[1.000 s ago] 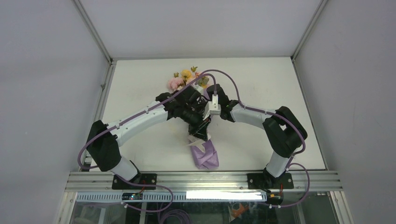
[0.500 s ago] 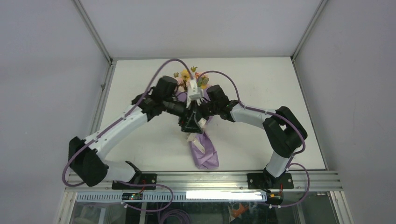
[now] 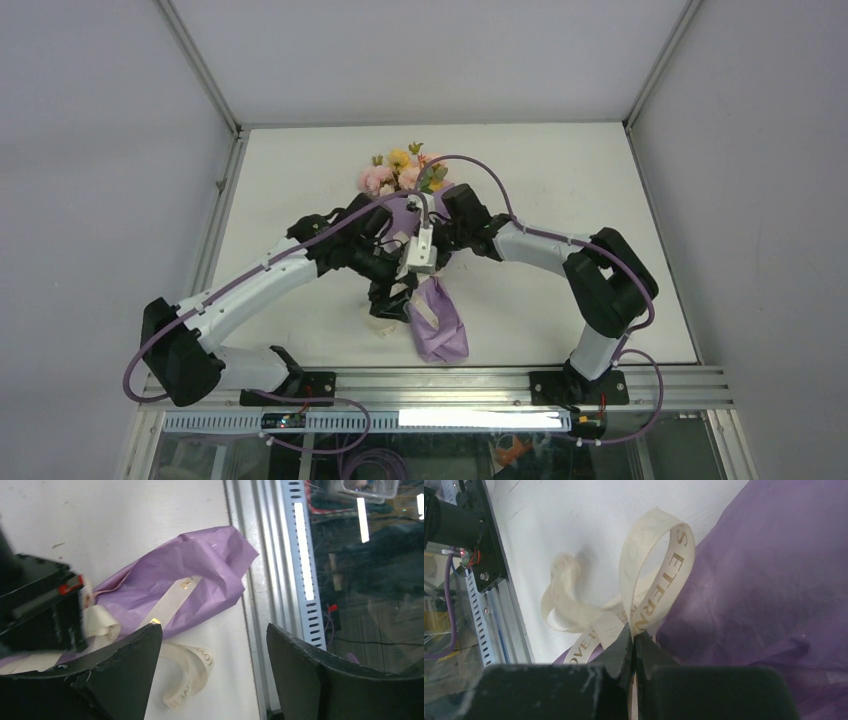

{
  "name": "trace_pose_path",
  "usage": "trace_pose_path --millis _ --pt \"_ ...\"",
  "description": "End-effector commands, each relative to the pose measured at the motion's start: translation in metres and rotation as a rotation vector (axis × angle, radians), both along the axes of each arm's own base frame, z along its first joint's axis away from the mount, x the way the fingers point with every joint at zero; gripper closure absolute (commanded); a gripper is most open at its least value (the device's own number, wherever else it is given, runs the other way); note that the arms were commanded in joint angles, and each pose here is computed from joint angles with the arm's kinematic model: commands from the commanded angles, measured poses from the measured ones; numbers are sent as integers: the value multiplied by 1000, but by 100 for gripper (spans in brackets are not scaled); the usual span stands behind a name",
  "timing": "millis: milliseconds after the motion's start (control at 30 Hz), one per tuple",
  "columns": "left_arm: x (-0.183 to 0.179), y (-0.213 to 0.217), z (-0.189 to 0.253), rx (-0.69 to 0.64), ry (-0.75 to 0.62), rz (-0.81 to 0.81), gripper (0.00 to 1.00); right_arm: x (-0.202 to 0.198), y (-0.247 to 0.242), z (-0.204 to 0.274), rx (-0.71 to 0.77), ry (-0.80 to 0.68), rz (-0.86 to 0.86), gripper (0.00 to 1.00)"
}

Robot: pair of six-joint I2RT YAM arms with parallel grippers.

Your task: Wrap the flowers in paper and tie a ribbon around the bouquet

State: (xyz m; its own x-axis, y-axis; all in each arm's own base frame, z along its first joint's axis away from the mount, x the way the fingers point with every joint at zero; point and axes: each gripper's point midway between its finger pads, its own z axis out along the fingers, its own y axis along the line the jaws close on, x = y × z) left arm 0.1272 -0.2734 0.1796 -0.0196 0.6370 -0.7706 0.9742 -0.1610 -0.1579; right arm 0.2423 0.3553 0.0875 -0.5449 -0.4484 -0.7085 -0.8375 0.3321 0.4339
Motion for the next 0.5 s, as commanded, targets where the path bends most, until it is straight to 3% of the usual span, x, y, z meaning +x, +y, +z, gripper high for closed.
trace_pose_path --millis 0,100,167,267,467 --pt "45 5 44 -112 -44 152 27 6 8 26 52 -90 42 100" --pt "77 28 67 -227 75 276 41 6 10 27 66 -107 58 100" --pt "89 48 59 -213 7 285 41 4 12 28 77 -123 79 100" --pt "109 65 33 -147 -86 300 29 3 15 29 82 -169 117 100" --pt "136 54 14 -160 10 399 13 -5 20 36 111 -260 207 100"
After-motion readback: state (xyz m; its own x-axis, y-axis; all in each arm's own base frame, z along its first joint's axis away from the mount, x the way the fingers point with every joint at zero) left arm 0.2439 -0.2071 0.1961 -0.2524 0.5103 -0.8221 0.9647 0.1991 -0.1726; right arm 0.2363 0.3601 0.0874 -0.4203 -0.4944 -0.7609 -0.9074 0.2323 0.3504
